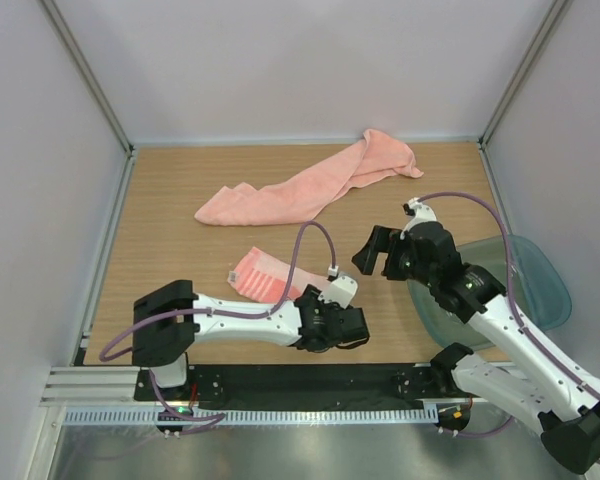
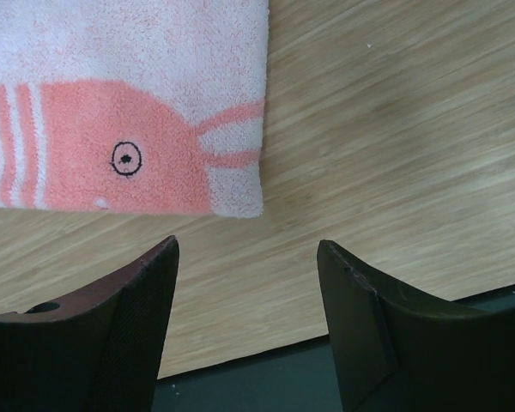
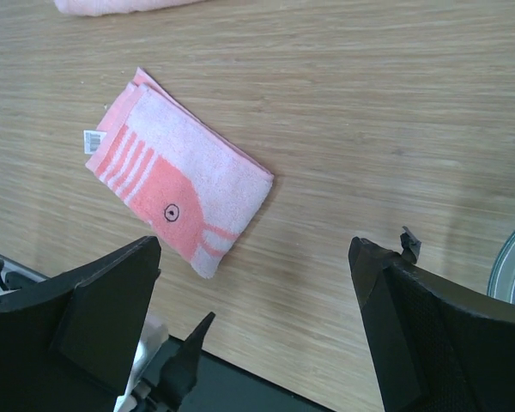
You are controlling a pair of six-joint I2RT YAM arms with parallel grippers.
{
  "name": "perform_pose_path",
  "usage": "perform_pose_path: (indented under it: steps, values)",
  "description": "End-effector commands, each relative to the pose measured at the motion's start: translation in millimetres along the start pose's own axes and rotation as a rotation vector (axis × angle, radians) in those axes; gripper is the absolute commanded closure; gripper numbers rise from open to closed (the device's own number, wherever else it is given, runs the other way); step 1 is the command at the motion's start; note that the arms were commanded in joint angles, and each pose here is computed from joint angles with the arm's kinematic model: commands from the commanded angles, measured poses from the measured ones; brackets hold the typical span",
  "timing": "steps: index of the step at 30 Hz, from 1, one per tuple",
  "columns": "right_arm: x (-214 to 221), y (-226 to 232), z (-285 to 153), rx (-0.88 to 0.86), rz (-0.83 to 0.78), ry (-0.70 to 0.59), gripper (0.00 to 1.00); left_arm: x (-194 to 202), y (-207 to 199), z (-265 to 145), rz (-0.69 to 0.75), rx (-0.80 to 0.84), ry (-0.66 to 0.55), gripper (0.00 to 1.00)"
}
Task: Roll the towels
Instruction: Roll the towel
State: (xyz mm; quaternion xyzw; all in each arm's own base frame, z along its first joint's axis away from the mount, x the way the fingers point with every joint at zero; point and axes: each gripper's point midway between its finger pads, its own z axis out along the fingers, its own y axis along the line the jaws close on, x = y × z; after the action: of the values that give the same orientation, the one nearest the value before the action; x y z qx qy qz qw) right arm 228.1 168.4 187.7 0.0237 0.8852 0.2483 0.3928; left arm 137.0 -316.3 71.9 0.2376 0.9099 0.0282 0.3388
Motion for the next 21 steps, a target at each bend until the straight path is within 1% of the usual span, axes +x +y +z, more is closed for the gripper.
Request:
perform_pose_path:
  steps: [1,7,10,12,21]
  values:
    - [-12.3,1.3,-10.0,-0.006,0.017,-0.065,0.00,-16.4,-5.7,3.5,-0.065,-0.024,-0.063,0.33]
    - [-7.0,1.7,-14.6,-0.010,-0.015,-0.029,0.00,-5.5,-10.4,22.3,-0.052,-0.033,-0.071,0.33]
    - [-7.5,1.3,-14.9,-0.005,-0.032,-0.023,0.00,-1.9,-14.3,30.3,-0.033,-0.028,-0.076,0.39]
    - [-8.2,1.5,-13.5,-0.001,-0.040,-0.016,0.00,1.3,-15.0,35.9,-0.012,-0.039,-0.074,0.40]
    - [-5.3,3.7,-2.3,-0.006,-0.049,0.011,0.00,6.6,-0.3,52.1,0.020,-0.110,-0.083,0.41]
